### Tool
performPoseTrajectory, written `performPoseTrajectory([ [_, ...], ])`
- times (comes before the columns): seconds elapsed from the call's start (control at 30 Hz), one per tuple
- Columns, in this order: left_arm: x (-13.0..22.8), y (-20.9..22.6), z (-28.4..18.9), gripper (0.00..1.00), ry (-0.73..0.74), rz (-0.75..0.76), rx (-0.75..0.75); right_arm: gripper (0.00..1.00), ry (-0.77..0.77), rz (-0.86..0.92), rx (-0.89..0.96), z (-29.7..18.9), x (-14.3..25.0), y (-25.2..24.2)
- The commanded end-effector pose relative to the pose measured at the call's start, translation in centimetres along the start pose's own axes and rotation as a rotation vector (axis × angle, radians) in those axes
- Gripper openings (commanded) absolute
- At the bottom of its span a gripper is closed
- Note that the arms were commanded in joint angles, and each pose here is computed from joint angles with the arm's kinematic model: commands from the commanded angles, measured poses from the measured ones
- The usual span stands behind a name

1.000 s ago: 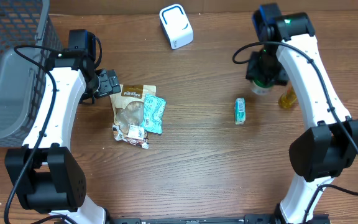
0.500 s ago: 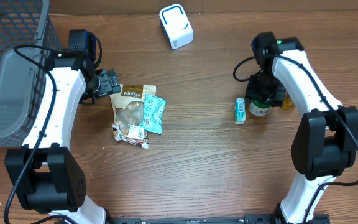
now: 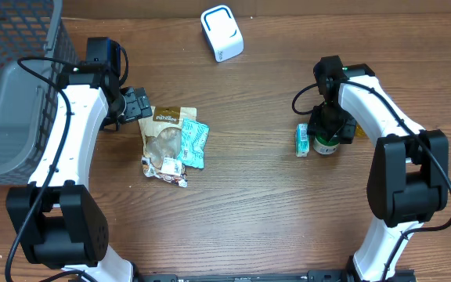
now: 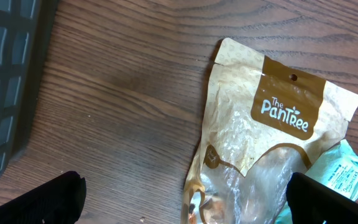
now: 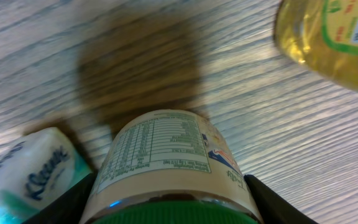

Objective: Scan the item barcode
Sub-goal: 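Carry the jar right and lower it beside the oil bottle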

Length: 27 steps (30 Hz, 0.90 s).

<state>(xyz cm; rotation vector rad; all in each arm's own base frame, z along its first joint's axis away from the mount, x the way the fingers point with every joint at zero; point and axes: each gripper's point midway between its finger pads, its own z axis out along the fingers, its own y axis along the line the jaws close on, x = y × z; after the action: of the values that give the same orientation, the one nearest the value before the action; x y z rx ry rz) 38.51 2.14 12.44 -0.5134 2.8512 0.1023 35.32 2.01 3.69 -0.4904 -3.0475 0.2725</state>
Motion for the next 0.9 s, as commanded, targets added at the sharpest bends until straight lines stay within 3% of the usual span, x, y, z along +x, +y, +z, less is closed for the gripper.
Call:
performPoseTrajectory([
  [0.0, -0.6, 0.0, -1.0, 1.0, -0.034, -0.003, 0.007, 0.1, -0.034, 0.008, 0.038, -0.3, -0.5, -0.7],
  [0.73, -0.6, 0.0, -1.0, 0.99, -0.034, -0.003, 0.007, 0.16, 0.041, 0.06, 0.073, 0.0, 0.3, -3.6],
  [0.87, -0.6, 0.0, -1.0, 1.0, -0.034, -0.003, 0.007, 0.35, 0.049, 0.058, 0.077, 0.0, 0.5, -3.7],
])
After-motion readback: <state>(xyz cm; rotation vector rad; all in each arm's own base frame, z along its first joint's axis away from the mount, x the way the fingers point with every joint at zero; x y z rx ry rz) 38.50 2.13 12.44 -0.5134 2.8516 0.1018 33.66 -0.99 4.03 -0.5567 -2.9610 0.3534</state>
